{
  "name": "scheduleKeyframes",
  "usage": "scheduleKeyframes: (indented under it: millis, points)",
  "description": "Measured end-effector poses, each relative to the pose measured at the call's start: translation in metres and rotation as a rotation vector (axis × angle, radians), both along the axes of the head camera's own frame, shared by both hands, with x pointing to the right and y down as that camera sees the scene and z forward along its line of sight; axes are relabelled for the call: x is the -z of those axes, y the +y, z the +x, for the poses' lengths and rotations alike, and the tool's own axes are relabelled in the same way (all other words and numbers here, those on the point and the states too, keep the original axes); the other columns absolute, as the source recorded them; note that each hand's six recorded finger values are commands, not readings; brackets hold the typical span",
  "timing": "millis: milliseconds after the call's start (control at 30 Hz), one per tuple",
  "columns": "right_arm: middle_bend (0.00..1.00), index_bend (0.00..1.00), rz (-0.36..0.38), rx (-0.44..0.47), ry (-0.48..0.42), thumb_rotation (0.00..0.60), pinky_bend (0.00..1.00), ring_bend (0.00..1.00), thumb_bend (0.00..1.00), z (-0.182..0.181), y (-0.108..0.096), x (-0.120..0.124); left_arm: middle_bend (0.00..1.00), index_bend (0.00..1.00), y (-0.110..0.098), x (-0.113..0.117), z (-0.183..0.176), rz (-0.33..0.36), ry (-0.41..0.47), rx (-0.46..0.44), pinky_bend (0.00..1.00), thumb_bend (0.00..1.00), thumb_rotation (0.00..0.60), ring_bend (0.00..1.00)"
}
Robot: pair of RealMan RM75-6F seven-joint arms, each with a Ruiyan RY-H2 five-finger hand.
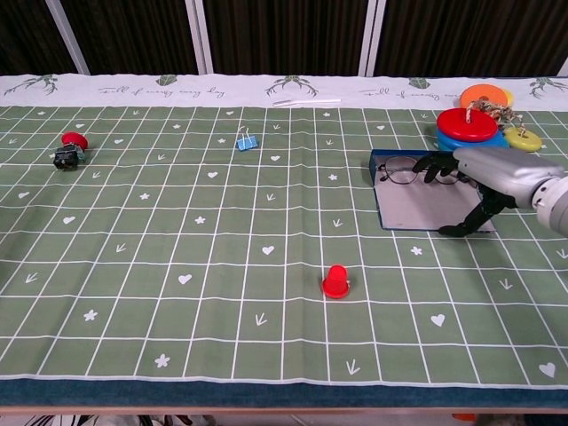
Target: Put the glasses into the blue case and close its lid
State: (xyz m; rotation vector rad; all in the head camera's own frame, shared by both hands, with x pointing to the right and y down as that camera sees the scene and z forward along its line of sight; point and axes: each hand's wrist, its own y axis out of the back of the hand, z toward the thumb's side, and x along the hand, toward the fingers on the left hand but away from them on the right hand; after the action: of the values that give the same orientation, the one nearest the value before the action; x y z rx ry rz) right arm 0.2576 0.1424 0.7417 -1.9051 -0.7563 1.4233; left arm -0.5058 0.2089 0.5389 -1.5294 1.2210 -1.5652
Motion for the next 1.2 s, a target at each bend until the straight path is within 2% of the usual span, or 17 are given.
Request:
scheduleKeyframes:
  millis: [800,900,1067,1200]
  points:
    - [0.23,0.2,-0.037,0.04,0.042,0.6,0.21,0.19,0.31,0.0062,0.0004,-0.002,0.0,0.1,0.0003,-0.0007,0.0002,-0.002,-0.004,0.0,0.0,0.23,0.6,0.0]
    - [0.23,0.21,-0.038,0.044,0.044,0.6,0.21,0.19,0.34,0.0061,0.0001,-0.0017,0.0,0.1,0.0004,-0.0008,0.0004,-0.003,-0.004,-0.001,0.0,0.23,0.6,0.0]
    - [0.25,0.28,-0.036,0.049,0.039,0.6,0.21,0.19,0.48,0.0053,-0.0005,-0.0007,0.0,0.1,0.0007,-0.001,0.0002,-0.005,-0.004,-0.001,0.0,0.23,0.6,0.0]
    - [0.25,0.31,-0.047,0.043,0.03,0.6,0.21,0.2,0.52,0.005,-0.0004,-0.0014,0.0,0.1,0.0007,-0.0007,0.0004,-0.005,-0.004,-0.002,0.0,0.23,0.6,0.0]
